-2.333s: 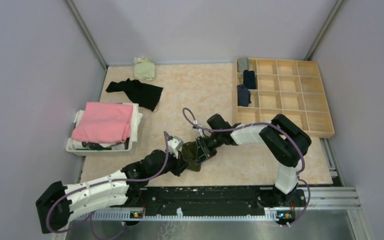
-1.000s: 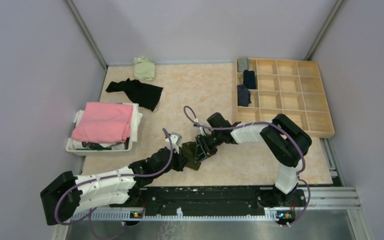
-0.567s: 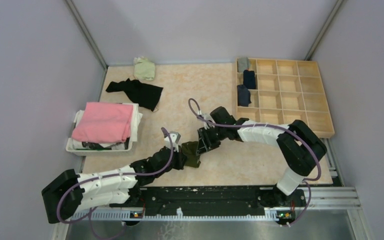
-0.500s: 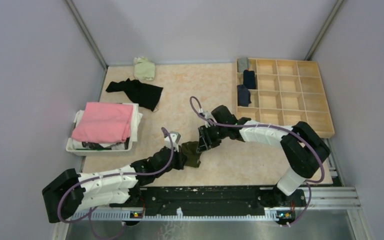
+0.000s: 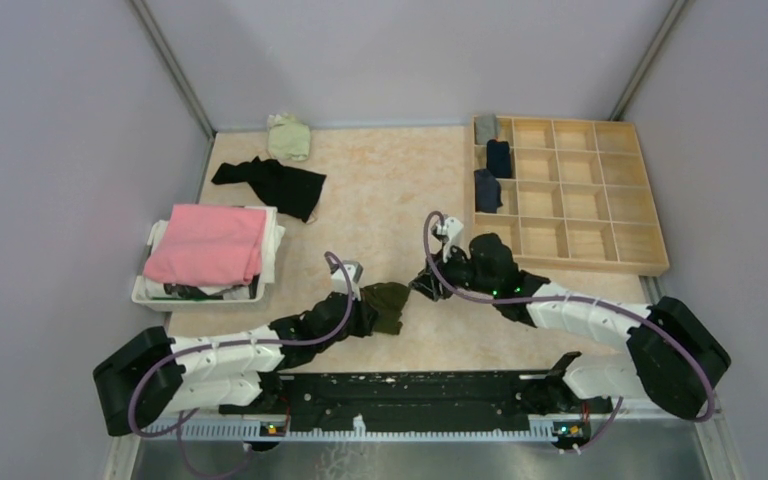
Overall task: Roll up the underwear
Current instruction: Roll the underwear to the center of the board.
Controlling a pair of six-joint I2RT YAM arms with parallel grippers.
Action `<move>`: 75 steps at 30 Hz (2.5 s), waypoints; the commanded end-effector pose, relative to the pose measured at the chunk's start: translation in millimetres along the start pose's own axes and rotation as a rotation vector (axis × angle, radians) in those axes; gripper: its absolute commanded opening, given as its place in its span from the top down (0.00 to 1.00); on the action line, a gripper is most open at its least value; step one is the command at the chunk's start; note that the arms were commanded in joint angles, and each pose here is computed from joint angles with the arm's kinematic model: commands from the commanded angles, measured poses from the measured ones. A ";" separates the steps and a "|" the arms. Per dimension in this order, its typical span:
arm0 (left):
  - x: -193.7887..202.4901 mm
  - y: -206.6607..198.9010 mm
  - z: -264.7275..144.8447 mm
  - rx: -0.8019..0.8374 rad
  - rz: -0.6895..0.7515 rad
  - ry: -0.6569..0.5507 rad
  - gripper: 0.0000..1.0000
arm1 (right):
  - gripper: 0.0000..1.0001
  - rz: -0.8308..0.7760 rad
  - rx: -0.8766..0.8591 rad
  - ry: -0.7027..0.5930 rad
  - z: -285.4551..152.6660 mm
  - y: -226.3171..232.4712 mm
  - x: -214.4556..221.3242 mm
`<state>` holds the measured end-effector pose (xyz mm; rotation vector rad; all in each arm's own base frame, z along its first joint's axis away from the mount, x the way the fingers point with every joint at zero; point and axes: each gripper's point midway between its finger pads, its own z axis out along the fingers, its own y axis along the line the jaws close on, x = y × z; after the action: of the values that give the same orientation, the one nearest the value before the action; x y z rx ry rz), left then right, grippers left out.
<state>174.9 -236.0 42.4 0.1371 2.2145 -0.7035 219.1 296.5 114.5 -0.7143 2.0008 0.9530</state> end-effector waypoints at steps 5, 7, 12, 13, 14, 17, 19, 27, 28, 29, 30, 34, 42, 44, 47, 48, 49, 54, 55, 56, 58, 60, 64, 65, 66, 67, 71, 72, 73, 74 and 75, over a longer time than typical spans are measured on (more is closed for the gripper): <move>56.7 50.9 -4.5 -0.191 0.010 0.208 1.00 | 0.55 -0.590 -0.071 -0.274 -12.0 45.1 -27.2; 59.8 52.3 -3.0 -0.205 0.014 0.229 1.00 | 0.55 -0.706 -0.082 -0.270 -10.1 54.9 -18.6; 65.0 56.5 -0.7 -0.244 0.012 0.263 1.00 | 0.54 -0.925 -0.171 -0.255 -5.6 83.5 6.7; 65.3 56.8 -0.3 -0.247 0.009 0.265 1.00 | 0.53 -0.961 -0.185 -0.248 -4.0 87.4 12.4; 66.1 57.2 -0.3 -0.249 0.006 0.268 1.00 | 0.53 -0.986 -0.199 -0.231 -1.1 89.5 20.4; 66.7 58.4 0.2 -0.258 0.000 0.271 1.00 | 0.53 -1.053 -0.219 -0.190 6.1 91.4 36.3; 67.6 59.5 0.0 -0.263 -0.001 0.276 1.00 | 0.53 -1.110 -0.216 -0.152 11.5 87.2 46.9; 68.1 60.0 0.7 -0.266 -0.002 0.286 1.00 | 0.51 -1.224 -0.146 -0.077 23.8 64.1 66.1; 68.6 60.7 0.5 -0.267 -0.001 0.288 1.00 | 0.50 -1.222 -0.149 -0.076 24.9 64.5 67.2; 68.2 60.7 0.6 -0.267 -0.002 0.287 1.00 | 0.50 -1.224 -0.147 -0.072 25.9 64.2 69.0; 68.3 60.9 0.5 -0.267 0.000 0.288 1.00 | 0.49 -1.229 -0.147 -0.065 26.9 63.5 72.0; 68.3 60.9 1.1 -0.266 -0.002 0.291 1.00 | 0.47 -1.262 -0.148 -0.045 32.7 62.8 80.7; 67.3 61.2 1.8 -0.264 -0.002 0.292 1.00 | 0.47 -1.335 -0.062 0.009 39.7 46.5 89.9; 68.1 61.7 1.5 -0.263 0.000 0.294 1.00 | 0.48 -1.349 -0.039 0.020 40.3 41.4 91.1; 67.6 61.2 1.6 -0.260 0.002 0.294 1.00 | 0.49 -1.374 -0.005 0.049 41.7 32.0 94.7; 67.3 60.9 1.8 -0.258 0.001 0.293 1.00 | 0.50 -1.383 0.008 0.059 41.8 28.6 96.0; 67.3 61.0 1.8 -0.258 0.001 0.294 1.00 | 0.50 -1.390 0.014 0.063 42.5 27.3 96.5; 67.4 60.6 1.5 -0.254 0.000 0.295 1.00 | 0.56 -1.404 0.043 0.071 45.6 20.8 98.1; 67.2 60.5 1.5 -0.253 0.001 0.294 1.00 | 0.59 -1.407 0.052 0.074 46.3 19.3 97.9; 67.4 60.4 1.4 -0.252 0.001 0.295 1.00 | 0.62 -1.407 0.061 0.075 46.9 18.3 97.5; 67.0 59.3 1.3 -0.247 0.001 0.294 1.00 | 0.66 -1.391 0.080 0.076 47.8 15.9 96.9; 64.6 55.8 1.1 -0.235 0.006 0.298 1.00 | 0.72 -1.356 0.097 0.067 48.1 15.5 94.5; 54.7 45.2 0.5 -0.187 0.026 0.279 1.00 | 0.85 -1.248 0.090 0.127 48.7 14.7 102.0; 51.3 42.2 0.2 -0.177 0.028 0.269 1.00 | 0.87 -1.218 0.082 0.143 48.4 15.4 103.0; 46.8 39.3 -0.2 -0.167 0.029 0.256 1.00 | 0.90 -1.184 0.083 0.154 48.1 15.9 103.6; 41.6 35.4 -0.5 -0.154 0.028 0.240 0.99 | 0.93 -1.160 0.081 0.163 47.5 16.6 104.0; 22.7 28.4 -5.4 -0.148 0.009 0.182 0.82 | 1.00 -1.109 0.050 0.175 44.0 22.2 105.4; 16.5 26.5 -6.9 -0.147 0.001 0.161 0.78 | 1.00 -1.096 0.046 0.177 43.3 23.2 105.5; 11.0 25.4 -8.6 -0.150 -0.007 0.142 0.74 | 1.00 -1.083 0.036 0.177 42.1 25.1 105.9; 3.7 24.4 -11.4 -0.152 -0.019 0.116 0.71 | 1.00 -1.068 0.023 0.174 41.5 27.9 106.1; -1.0 25.0 -14.7 -0.160 -0.028 0.099 0.67 | 1.00 -1.049 0.011 0.173 40.6 30.1 106.3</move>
<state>180.9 -241.6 52.1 0.0766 2.2887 -0.7192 166.2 344.9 32.9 -1.6273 1.2683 0.1755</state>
